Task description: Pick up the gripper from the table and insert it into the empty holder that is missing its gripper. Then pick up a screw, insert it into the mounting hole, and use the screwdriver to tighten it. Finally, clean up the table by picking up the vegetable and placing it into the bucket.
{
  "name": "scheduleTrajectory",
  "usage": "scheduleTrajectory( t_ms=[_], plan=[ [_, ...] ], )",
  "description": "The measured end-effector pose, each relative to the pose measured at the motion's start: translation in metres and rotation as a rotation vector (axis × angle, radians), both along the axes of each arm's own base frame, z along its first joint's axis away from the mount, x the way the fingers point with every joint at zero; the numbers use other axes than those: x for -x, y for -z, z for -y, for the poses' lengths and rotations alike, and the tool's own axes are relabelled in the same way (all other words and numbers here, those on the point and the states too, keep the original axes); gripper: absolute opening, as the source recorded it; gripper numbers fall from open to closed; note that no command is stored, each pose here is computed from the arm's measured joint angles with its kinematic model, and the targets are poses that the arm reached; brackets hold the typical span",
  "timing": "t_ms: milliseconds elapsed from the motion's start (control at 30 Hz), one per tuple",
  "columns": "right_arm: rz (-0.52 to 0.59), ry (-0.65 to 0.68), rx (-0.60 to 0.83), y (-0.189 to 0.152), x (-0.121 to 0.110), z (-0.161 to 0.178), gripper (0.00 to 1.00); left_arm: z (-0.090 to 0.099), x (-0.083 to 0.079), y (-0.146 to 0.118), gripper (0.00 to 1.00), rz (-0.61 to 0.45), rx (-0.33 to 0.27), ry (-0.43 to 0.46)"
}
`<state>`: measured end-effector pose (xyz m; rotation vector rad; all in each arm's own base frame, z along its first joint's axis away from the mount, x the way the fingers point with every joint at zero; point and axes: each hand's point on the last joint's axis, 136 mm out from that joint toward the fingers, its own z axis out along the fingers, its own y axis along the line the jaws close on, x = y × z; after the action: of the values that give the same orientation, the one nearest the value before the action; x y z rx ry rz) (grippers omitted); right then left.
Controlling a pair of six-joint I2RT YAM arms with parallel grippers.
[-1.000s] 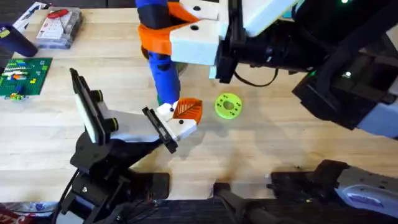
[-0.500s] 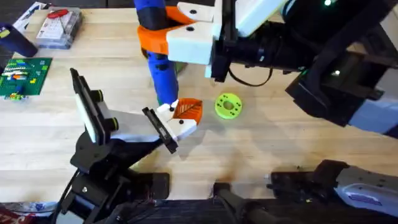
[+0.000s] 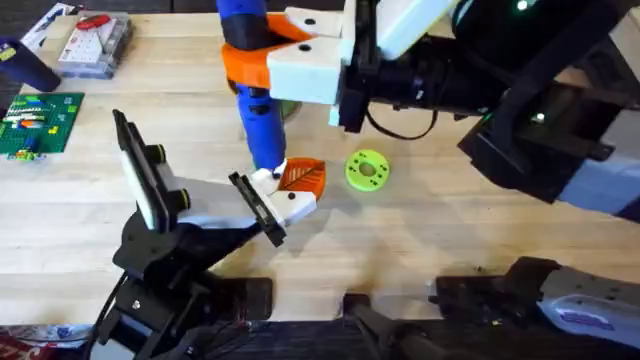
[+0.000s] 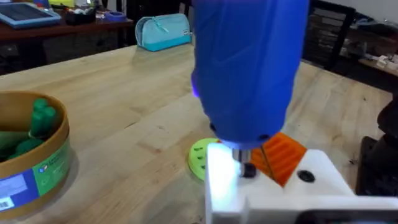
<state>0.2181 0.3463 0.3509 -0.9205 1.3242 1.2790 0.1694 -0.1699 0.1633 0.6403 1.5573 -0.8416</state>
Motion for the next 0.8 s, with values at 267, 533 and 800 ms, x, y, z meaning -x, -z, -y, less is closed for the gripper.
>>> scheduleTrajectory(
  t_ms=[267,533,800],
  plan=[
    [0.002,0.000,-0.006,-0.0016,-0.0001,0.0004,0.036,0.0000,0.0000,0.0000,0.013,0.000,0.000,0.000],
    [0.006,0.002,-0.013,-0.0037,-0.0011,0.0016,0.037,0.0000,0.0000,-0.0001,0.013,0.000,0.000,0.000],
    [0.007,0.003,-0.013,-0.0038,-0.0013,0.0018,0.038,0.0000,0.0000,-0.0001,0.013,0.000,0.000,0.000]
  ],
)
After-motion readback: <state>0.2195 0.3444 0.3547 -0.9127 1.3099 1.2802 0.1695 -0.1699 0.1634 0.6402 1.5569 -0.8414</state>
